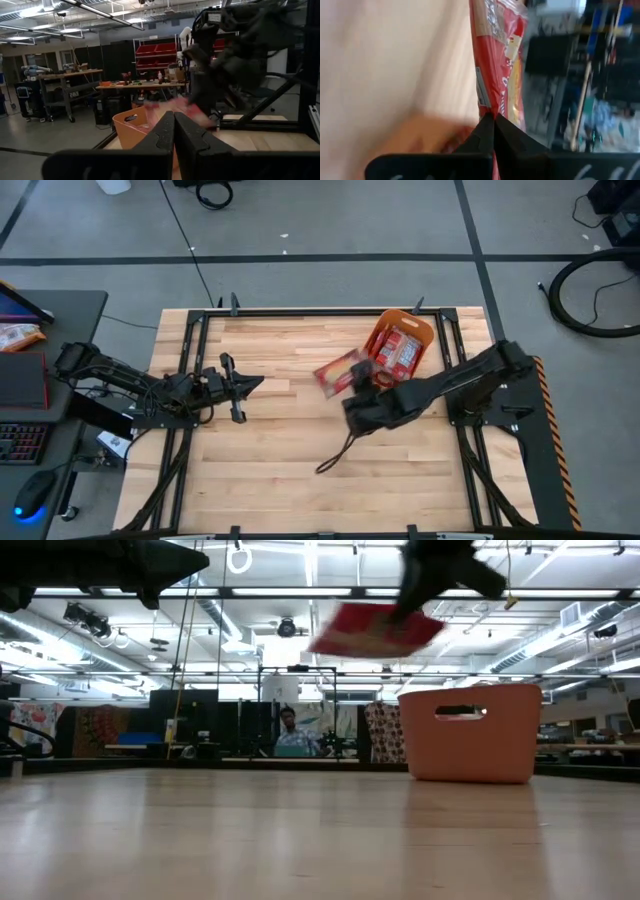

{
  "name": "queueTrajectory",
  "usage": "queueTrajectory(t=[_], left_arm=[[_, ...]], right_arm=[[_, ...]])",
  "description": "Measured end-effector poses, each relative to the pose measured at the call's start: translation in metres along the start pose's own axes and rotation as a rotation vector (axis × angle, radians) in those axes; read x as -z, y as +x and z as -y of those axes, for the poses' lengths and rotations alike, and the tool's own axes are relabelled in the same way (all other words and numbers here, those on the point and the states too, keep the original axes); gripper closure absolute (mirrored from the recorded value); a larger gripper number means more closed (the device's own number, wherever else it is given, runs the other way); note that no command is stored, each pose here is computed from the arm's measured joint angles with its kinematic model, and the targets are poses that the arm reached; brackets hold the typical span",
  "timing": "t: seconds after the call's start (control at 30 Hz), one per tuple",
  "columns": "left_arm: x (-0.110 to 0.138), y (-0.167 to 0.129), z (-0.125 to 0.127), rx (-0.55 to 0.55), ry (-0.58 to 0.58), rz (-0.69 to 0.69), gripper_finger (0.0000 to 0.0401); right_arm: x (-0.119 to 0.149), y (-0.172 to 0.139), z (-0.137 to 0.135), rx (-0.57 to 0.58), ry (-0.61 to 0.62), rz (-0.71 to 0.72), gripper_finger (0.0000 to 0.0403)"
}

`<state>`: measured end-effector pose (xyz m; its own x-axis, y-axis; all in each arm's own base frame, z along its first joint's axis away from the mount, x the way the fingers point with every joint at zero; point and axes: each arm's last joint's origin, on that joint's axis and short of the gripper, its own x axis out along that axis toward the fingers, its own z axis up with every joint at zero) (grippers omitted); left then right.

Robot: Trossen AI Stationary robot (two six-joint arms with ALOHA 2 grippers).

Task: Sort popcorn bags into baskets
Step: Put the red popcorn bag into the orange bin

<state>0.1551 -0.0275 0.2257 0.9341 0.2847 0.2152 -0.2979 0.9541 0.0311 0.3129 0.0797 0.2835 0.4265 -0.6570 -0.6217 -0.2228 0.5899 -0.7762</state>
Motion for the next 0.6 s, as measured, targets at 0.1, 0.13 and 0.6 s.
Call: queueTrajectory(t=[0.1,0.13,0.6], left_arm=[[0.0,0.0,0.0,0.0,0.0,0.0,0.039],[0.0,0.0,0.0,0.0,0.0,0.0,0.039],[0.0,0.0,0.0,0.0,0.0,0.001,0.039]], right_arm=[[0.03,-0.003,0.005,-0.008,0.005,-0.085,0.0398],[0.04,-0.003,0.005,-0.011,-0.003,-0.103,0.0398],[0.156,0.008,-0.001,-0.192,-0.262,-0.176,0.0392]])
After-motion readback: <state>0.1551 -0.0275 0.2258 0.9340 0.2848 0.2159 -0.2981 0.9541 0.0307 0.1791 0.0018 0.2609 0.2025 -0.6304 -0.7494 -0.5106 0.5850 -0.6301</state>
